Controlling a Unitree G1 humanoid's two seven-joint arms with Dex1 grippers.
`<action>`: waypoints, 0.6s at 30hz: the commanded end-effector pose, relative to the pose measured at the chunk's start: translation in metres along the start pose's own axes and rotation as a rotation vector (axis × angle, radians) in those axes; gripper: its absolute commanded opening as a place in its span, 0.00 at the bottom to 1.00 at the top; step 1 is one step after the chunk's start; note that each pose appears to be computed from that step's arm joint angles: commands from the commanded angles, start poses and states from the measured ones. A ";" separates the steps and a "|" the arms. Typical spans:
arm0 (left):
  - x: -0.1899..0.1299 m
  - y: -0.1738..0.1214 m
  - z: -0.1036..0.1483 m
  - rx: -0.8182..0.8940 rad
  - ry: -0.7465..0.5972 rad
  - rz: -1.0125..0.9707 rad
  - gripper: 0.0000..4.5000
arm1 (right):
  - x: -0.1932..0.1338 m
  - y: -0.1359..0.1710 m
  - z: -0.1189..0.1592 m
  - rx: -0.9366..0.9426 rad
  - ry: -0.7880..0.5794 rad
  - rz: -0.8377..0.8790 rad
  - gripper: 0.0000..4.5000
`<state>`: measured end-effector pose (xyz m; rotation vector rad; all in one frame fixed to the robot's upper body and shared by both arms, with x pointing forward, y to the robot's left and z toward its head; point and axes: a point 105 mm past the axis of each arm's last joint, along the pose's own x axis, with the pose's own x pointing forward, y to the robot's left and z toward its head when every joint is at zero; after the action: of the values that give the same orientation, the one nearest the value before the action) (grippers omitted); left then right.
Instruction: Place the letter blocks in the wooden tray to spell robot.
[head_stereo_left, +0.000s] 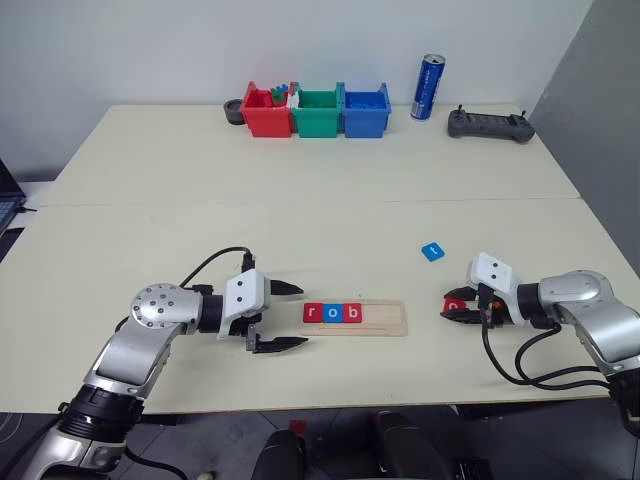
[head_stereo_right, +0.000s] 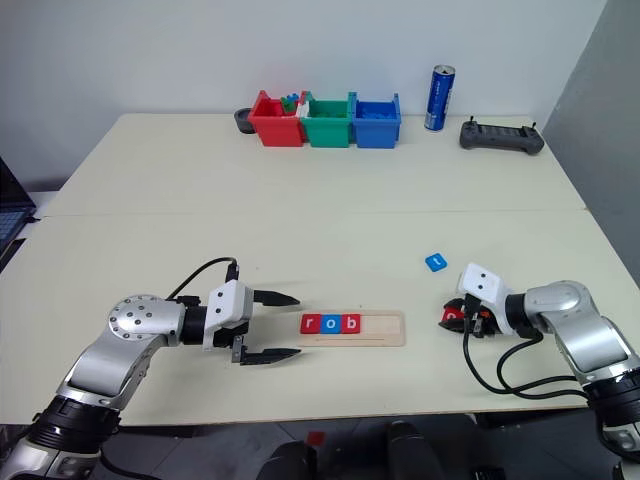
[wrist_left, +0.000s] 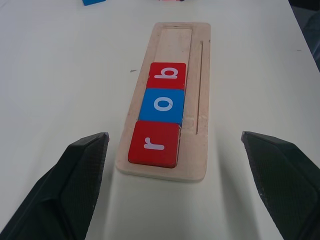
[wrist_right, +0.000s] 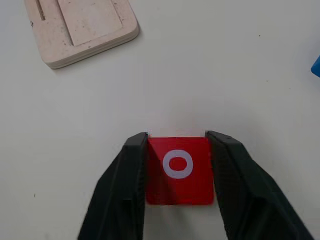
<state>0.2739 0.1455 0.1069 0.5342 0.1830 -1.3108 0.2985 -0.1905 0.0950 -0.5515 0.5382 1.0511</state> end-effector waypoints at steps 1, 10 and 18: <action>-0.004 0.001 0.010 0.045 -0.010 0.004 1.00 | -0.001 0.010 0.033 -0.049 -0.093 0.040 0.31; -0.004 0.002 0.009 0.049 -0.006 0.005 1.00 | 0.031 0.047 0.086 -0.148 -0.172 0.122 0.31; -0.005 0.001 0.008 0.050 -0.003 0.010 1.00 | 0.055 0.053 0.093 -0.195 -0.161 0.135 0.31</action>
<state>0.2738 0.1470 0.1069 0.5417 0.1868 -1.3085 0.2844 -0.0778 0.1119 -0.5678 0.3805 1.2679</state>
